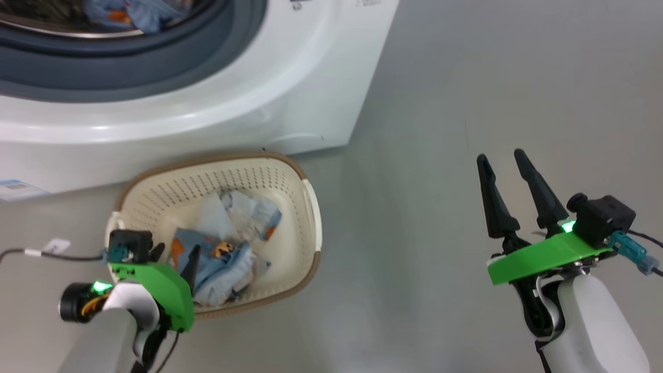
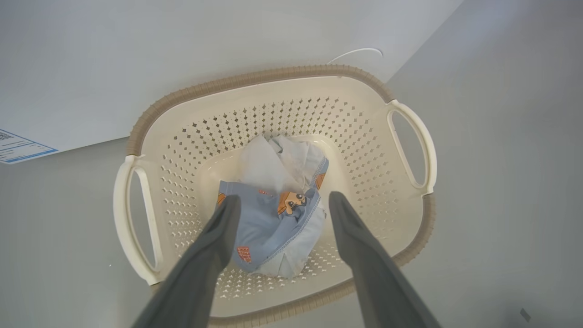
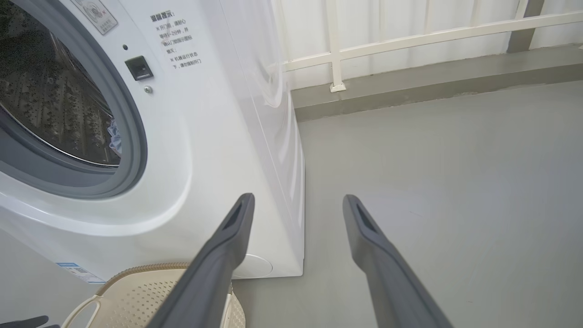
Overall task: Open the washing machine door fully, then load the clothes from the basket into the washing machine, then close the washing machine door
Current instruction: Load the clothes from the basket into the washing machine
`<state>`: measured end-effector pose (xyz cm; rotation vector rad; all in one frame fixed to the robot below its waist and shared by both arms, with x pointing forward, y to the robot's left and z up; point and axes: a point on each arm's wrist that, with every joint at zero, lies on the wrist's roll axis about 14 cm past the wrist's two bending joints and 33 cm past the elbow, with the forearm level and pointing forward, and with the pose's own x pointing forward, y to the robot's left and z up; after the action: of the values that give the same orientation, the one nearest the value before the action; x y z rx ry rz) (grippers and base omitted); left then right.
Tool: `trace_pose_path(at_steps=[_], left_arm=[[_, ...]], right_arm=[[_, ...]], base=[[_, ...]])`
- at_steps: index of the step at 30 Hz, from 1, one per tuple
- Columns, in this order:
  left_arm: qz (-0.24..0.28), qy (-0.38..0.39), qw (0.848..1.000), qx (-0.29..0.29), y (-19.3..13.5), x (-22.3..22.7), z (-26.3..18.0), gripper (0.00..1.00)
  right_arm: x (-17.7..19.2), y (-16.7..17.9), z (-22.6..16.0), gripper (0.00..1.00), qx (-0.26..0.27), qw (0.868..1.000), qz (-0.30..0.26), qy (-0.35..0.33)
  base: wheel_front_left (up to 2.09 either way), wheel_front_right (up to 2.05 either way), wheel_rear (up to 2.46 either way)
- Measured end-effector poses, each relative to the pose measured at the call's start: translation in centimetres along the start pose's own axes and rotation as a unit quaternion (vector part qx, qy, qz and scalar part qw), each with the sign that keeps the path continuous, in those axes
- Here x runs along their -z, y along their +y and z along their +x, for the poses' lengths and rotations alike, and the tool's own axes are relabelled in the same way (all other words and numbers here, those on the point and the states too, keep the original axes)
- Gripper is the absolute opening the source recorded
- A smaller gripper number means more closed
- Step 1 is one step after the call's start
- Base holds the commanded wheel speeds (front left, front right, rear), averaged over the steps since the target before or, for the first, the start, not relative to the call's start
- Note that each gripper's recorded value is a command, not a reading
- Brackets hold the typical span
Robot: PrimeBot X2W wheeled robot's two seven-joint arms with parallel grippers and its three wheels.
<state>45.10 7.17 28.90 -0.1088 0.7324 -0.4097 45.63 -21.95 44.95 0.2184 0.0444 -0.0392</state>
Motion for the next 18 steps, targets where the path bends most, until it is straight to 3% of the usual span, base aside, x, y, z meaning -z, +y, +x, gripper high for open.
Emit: trace_pose_path(at_steps=[18], left_arm=[[0.035, 0.162, 0.986, 0.033, 0.8, 7.4, 8.6, 1.0]], right_arm=[[5.3, -2.5, 2.6, 1.0, 0.03, 0.998, -0.015, 0.05]], base=[[0.0, 0.0, 0.0]])
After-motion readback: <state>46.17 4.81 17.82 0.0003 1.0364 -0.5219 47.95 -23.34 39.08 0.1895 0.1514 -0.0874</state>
